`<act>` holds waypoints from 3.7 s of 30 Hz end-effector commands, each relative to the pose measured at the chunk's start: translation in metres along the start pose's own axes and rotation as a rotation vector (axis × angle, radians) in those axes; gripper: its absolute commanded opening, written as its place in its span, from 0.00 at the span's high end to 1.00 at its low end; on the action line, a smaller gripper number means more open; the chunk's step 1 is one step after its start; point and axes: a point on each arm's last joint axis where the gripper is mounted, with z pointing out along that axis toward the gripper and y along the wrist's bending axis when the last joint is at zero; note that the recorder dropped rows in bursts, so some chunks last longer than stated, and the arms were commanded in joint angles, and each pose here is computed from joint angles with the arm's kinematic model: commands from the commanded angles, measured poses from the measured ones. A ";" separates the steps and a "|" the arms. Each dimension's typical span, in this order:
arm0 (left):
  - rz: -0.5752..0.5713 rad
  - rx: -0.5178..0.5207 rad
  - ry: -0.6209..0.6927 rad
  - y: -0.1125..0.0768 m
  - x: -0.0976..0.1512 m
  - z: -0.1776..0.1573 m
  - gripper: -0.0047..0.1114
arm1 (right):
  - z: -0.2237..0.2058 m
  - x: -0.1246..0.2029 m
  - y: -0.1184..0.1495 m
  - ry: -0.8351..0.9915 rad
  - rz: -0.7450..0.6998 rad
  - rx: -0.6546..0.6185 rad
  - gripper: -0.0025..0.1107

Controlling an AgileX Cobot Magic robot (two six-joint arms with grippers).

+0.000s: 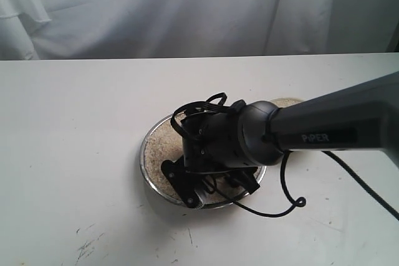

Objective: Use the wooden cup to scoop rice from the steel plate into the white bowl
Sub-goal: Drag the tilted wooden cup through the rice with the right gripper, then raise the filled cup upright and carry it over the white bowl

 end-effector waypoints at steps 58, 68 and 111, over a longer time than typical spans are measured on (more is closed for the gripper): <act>-0.004 0.002 -0.007 0.000 0.001 0.000 0.96 | 0.008 -0.003 -0.016 -0.277 0.353 0.093 0.98; -0.004 0.002 -0.007 0.000 0.001 0.000 0.96 | 0.016 0.001 -0.018 -0.369 0.504 0.081 0.98; -0.004 0.002 -0.007 0.000 0.001 0.000 0.96 | -0.025 0.026 -0.038 -0.522 0.908 0.092 0.98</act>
